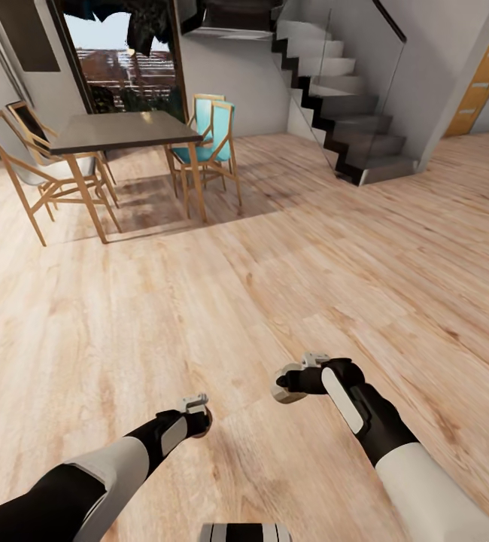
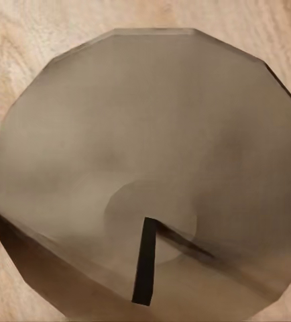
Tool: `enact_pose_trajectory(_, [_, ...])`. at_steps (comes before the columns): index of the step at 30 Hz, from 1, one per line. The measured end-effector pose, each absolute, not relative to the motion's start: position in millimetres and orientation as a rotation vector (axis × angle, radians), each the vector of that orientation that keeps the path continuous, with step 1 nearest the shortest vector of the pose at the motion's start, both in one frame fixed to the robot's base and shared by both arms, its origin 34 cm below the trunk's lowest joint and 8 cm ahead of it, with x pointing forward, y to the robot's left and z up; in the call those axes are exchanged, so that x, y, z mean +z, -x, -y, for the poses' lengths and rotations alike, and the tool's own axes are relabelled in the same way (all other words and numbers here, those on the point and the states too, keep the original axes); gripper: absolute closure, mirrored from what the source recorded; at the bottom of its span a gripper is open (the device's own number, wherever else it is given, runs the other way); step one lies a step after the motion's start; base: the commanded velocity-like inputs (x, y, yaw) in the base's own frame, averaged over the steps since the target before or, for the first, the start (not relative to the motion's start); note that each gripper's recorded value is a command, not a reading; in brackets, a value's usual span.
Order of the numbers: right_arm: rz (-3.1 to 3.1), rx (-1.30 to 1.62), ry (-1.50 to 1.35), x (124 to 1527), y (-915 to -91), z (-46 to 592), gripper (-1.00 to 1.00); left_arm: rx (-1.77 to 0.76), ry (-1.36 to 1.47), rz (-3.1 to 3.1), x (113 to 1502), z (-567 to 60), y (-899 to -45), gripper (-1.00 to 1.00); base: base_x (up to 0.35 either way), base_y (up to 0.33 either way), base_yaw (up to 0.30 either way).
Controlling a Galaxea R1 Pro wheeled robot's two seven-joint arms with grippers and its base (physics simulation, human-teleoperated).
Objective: Place each of the two pumpkins and all three candles from the living room inside a cabinet in the living room (use any cabinet), then make sure every cabinet is closed, and position the cauldron so it is next to a table in the living room.
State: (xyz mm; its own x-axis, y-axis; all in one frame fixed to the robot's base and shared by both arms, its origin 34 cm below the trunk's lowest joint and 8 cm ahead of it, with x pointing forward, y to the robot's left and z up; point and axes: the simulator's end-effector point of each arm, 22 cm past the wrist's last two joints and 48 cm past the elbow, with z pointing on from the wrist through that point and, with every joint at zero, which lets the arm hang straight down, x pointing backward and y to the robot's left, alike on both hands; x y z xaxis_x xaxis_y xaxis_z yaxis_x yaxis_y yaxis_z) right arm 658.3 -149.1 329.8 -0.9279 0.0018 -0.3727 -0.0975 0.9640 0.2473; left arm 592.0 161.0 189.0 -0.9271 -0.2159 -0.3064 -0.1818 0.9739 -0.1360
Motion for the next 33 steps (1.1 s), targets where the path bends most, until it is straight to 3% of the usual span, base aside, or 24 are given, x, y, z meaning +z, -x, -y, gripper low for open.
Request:
enact_pose_trajectory(10, [-2.794,0.296,0.025,308.1,-636.8,179.0,1.00,-0.141,0.409,-2.746,208.2,-192.0,-605.3,1.00,0.000,0.000,0.001])
enact_pose_trajectory(33, [-2.709,0.278,-0.005,337.2,-647.1,185.1,1.00,-0.170,0.438,-2.663,252.8,-193.3,-626.6,1.00,0.000,0.000,0.000])
